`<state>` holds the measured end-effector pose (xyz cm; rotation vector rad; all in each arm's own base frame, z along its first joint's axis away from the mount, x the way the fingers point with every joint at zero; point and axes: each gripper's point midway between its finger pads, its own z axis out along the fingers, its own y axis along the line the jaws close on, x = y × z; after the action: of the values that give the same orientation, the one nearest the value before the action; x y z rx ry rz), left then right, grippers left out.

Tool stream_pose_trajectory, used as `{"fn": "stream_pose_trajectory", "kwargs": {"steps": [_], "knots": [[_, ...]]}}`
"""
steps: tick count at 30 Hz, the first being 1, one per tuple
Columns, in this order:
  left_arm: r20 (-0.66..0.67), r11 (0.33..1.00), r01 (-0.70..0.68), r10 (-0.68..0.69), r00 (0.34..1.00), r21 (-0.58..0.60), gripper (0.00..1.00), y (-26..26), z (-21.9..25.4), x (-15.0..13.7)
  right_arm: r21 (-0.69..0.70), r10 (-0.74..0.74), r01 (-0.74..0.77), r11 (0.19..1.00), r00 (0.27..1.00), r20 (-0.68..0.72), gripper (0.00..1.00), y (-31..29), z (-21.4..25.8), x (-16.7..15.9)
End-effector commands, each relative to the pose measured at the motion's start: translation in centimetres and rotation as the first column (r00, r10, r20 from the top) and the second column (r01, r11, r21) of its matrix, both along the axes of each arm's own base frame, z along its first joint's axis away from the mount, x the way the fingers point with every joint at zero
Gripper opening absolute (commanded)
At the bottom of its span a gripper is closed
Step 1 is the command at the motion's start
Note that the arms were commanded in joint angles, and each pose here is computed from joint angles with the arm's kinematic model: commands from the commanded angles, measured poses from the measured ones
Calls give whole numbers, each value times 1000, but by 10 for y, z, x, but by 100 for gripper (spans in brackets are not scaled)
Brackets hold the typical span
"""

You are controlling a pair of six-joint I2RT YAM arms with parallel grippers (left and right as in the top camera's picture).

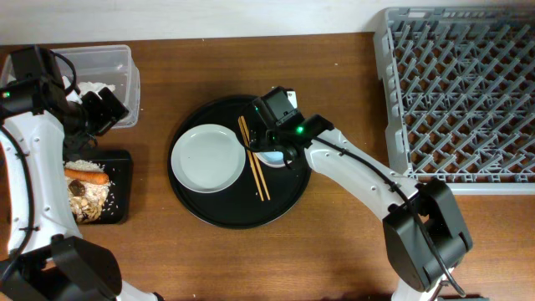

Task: Sort waste into correct bins and load items into the dishwasher rack
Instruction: 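Lower the right gripper and grasp the light-blue cup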

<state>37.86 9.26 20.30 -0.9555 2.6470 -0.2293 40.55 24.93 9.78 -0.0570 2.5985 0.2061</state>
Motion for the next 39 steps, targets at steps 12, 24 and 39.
{"fn": "stream_pose_trajectory", "kwargs": {"steps": [12,24,39], "knots": [[26,1000,-13,13,1000,7,99,0,11,-2,-33,7,-9,999,999,-45,98,5,-23,-8],[26,1000,-13,13,1000,7,99,0,11,-2,-100,-17,13,995,999,-41,98,-2,-40,-5],[26,1000,-13,13,1000,7,99,0,11,-2,-82,-17,16,997,1000,-18,78,3,-32,1]]}}
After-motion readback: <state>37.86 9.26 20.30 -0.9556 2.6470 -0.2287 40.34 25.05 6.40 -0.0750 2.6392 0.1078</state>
